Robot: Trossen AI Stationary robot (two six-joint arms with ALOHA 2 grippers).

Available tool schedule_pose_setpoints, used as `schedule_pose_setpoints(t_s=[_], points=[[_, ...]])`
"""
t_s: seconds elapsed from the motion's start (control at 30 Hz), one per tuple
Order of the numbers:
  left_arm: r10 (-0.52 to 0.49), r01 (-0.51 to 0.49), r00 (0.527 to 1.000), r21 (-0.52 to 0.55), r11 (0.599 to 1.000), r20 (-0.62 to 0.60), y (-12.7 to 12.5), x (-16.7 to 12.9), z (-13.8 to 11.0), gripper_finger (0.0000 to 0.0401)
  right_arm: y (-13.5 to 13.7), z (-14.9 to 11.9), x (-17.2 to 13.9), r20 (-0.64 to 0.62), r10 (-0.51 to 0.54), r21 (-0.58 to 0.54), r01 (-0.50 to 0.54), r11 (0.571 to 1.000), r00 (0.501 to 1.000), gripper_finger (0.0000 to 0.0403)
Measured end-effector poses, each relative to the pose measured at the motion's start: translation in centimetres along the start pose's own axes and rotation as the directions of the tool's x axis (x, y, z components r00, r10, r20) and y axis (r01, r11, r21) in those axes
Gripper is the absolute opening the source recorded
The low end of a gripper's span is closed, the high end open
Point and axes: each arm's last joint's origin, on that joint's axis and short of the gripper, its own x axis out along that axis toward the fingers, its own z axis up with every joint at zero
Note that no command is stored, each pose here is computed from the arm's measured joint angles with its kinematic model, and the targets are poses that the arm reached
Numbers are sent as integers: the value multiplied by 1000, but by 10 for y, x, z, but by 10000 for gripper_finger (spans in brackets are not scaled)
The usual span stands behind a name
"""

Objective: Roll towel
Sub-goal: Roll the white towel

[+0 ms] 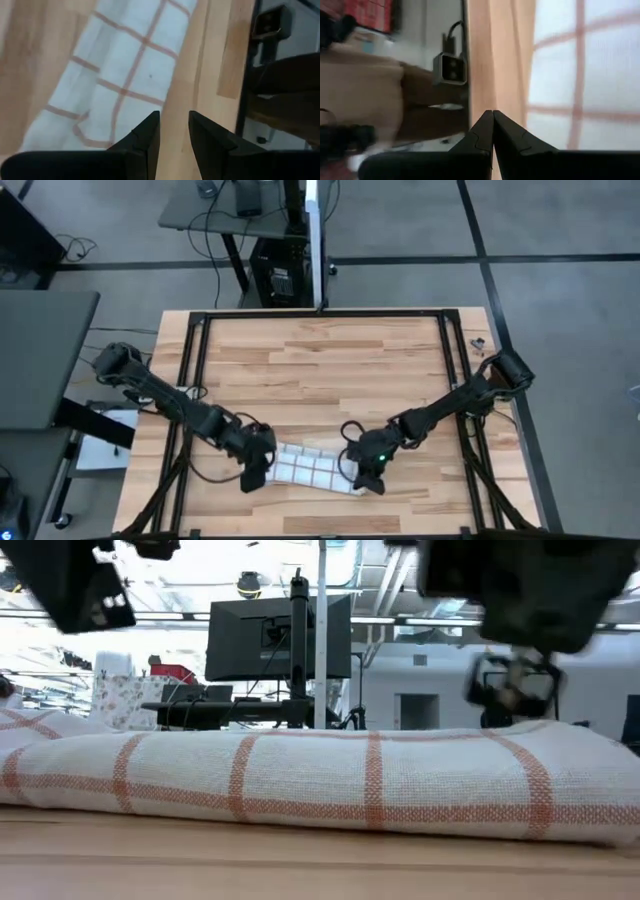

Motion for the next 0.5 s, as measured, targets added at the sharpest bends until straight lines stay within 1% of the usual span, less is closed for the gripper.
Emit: schedule_pose_setpoints(t_s=[0.1, 0.2, 0.23, 0.3, 0.43, 0.5], points=[[9, -8, 1000, 43, 999, -12, -5, 16, -3, 87, 4, 8, 3, 16, -147, -119, 147, 982, 989, 0], [38, -35, 998, 76, 997, -46, -7, 36, -7, 87, 7, 17, 4, 62, -255, -178, 262, 948, 965, 0], [51, -47, 997, 78, 996, -60, -6, 42, -8, 87, 4, 17, 7, 52, -291, -178, 295, 939, 955, 0], [74, -69, 995, 63, 996, -70, -4, 48, -9, 87, -1, 11, 17, 18, -324, -175, 322, 930, 946, 0], [119, -118, 993, 48, 992, -24, 0, 50, -5, 87, 3, 0, 31, -5, -331, -148, 327, 933, 944, 0], [141, -141, 990, 41, 989, -6, 4, 49, -1, 87, -3, -9, 33, -51, -406, -132, 397, 908, 912, 0]])
